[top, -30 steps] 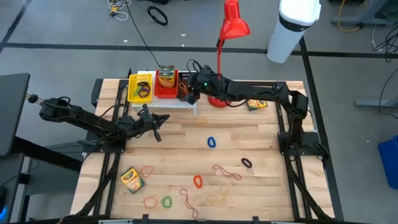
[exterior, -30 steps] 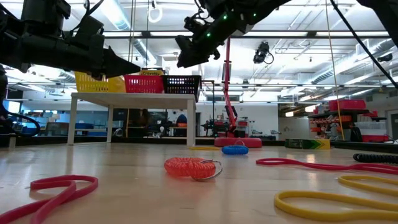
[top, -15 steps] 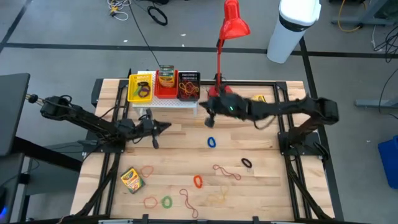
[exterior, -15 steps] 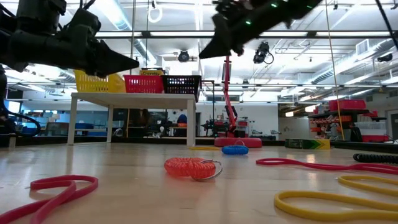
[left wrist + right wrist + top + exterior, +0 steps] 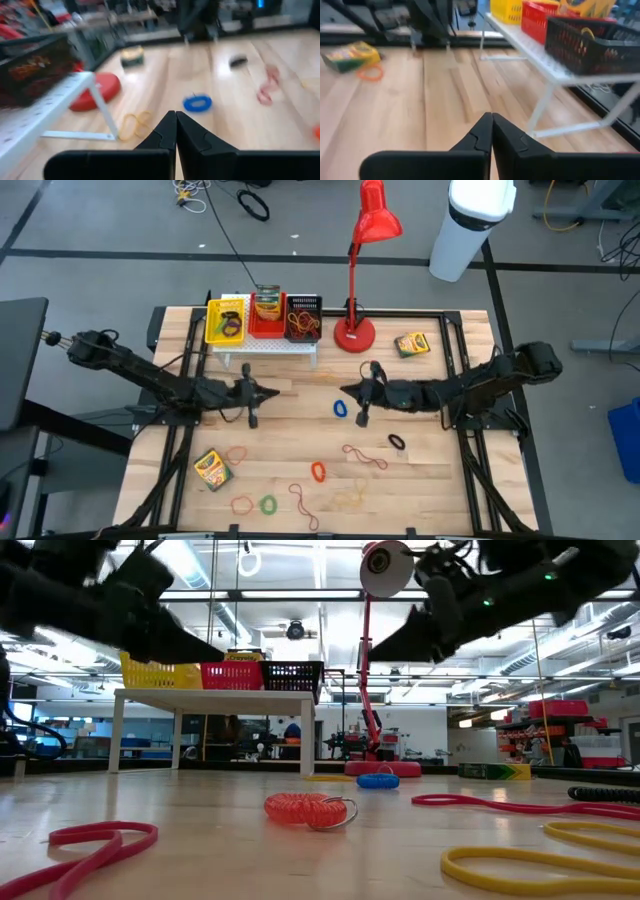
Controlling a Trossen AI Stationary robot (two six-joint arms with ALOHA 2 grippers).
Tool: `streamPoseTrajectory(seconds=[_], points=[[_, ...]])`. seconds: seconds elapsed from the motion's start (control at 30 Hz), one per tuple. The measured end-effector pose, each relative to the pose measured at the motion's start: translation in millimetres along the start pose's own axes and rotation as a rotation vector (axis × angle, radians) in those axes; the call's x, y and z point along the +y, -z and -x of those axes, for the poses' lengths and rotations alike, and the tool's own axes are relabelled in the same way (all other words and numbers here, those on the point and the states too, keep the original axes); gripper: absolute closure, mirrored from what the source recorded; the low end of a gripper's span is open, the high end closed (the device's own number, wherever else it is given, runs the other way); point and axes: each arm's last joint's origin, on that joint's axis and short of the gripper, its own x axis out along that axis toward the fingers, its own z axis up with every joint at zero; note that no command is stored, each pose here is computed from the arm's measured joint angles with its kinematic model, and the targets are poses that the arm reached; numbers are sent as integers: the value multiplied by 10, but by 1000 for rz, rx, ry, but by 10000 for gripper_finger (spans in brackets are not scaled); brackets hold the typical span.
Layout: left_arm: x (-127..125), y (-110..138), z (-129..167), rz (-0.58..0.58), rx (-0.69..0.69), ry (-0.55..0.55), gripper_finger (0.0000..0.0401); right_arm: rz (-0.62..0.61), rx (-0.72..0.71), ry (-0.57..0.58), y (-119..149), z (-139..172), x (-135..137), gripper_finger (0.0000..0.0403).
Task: Pick & Place Office Desk Supplies
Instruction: Put the orange rubber band into the black bin on the shelf
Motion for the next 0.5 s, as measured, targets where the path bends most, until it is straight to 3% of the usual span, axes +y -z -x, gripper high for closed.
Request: streamPoseTrajectory(seconds=[0.13,0.23,0.5], points=[[-232,-234,-7,-32,185,63,392,25,-1,-1,80,104,160,398],[-425,-409,50,9,295,124,385,40,-6,1,108,169,257,391],[-946,-369,181,90,619,128,343,23,-46,-45,89,230,359,382]])
